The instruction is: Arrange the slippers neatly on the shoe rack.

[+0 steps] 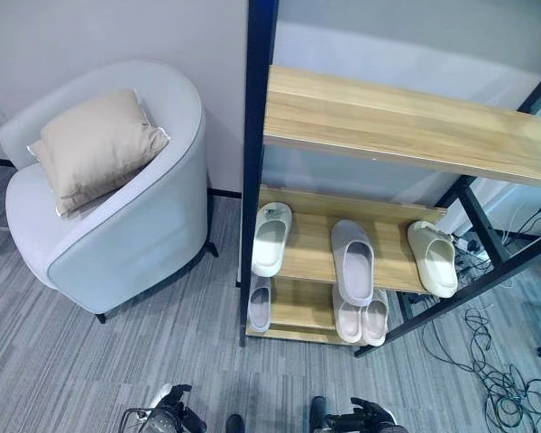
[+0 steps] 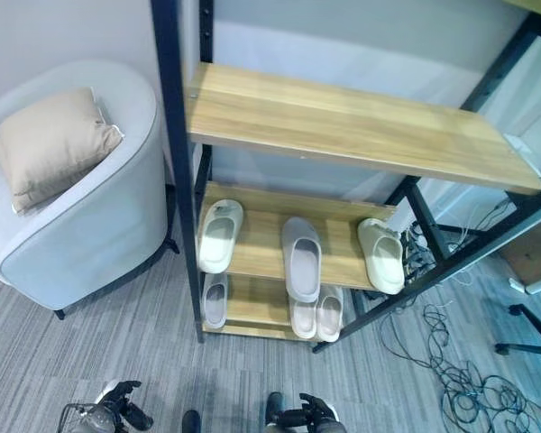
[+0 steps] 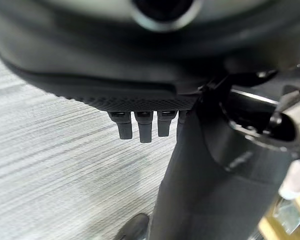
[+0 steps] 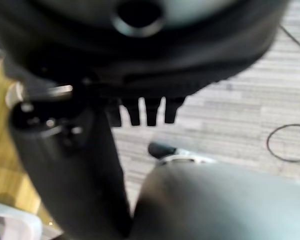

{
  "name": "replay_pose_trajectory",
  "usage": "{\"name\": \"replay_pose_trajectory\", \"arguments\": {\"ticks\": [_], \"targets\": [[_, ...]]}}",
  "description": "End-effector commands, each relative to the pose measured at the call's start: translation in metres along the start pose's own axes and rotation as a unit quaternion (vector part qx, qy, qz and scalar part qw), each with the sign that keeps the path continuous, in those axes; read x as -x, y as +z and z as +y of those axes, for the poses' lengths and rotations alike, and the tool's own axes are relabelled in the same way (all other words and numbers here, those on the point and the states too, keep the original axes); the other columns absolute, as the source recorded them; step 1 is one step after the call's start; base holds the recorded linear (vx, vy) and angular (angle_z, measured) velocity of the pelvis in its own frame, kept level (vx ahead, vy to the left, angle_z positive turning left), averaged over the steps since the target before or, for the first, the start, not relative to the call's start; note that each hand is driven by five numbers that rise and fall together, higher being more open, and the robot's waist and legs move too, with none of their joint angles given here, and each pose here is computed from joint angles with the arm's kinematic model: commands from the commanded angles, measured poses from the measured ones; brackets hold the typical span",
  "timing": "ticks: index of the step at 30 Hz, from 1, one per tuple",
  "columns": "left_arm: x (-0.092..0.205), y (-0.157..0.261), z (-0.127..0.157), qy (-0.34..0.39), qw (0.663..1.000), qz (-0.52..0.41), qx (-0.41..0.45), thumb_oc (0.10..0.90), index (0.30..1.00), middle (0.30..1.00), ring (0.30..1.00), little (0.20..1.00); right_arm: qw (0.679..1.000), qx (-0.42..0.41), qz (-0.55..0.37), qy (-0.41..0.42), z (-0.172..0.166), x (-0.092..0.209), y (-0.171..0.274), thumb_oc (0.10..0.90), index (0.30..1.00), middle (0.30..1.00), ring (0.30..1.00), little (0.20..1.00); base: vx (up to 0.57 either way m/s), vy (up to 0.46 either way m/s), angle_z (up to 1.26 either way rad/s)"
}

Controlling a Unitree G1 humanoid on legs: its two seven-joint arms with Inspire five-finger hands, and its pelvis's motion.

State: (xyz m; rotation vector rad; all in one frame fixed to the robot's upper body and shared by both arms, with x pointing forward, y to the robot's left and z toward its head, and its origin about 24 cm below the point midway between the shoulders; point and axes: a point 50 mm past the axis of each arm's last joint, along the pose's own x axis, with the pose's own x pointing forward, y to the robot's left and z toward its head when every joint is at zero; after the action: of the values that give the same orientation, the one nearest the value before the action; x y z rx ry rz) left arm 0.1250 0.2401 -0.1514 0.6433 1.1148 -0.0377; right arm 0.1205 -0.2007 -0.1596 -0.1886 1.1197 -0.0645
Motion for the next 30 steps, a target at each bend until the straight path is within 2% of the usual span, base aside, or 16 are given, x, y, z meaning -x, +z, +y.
{"name": "replay_pose_trajectory", "arguments": {"ticks": [1,12,16,22,27,30], "targets": [[-0.004,0.024,0.007,0.013,0.999,-0.036,-0.012,0.800,0.900,0.900,0.900,0.900,0.998,0.017,-0.036,-0.042,-0.027,-0.001,0.019,0.800,0.900,0.900,0.900,0.900,0.12,-0.134,0.13],[-0.001,0.021,-0.008,0.000,0.999,-0.037,0.002,0.800,0.900,0.900,0.900,0.900,0.995,0.040,-0.062,-0.060,-0.045,0.001,0.026,0.800,0.900,0.900,0.900,0.900,0.11,-0.225,0.19],[0.000,0.031,-0.014,-0.009,0.998,-0.058,-0.004,0.800,0.900,0.900,0.900,0.900,0.990,0.079,-0.106,-0.042,-0.038,0.000,0.049,0.800,0.900,0.900,0.900,0.900,0.01,-0.299,0.17],[0.000,0.051,-0.018,-0.011,0.996,-0.091,-0.009,0.800,0.900,0.900,0.900,0.900,0.985,0.113,-0.123,-0.035,-0.035,0.000,0.059,0.800,0.900,0.900,0.900,0.900,-0.02,-0.193,0.14],[0.004,0.067,-0.030,-0.025,0.991,-0.130,-0.035,0.800,0.900,0.900,0.900,0.900,0.981,0.137,-0.132,-0.044,-0.037,0.001,0.064,0.800,0.900,0.900,0.900,0.900,0.03,-0.059,0.20],[0.004,0.062,-0.031,-0.023,0.991,-0.122,-0.051,0.800,0.900,0.900,0.900,0.900,0.979,0.144,-0.143,-0.036,-0.030,0.001,0.069,0.800,0.900,0.900,0.900,0.900,0.04,0.055,0.13]]}}
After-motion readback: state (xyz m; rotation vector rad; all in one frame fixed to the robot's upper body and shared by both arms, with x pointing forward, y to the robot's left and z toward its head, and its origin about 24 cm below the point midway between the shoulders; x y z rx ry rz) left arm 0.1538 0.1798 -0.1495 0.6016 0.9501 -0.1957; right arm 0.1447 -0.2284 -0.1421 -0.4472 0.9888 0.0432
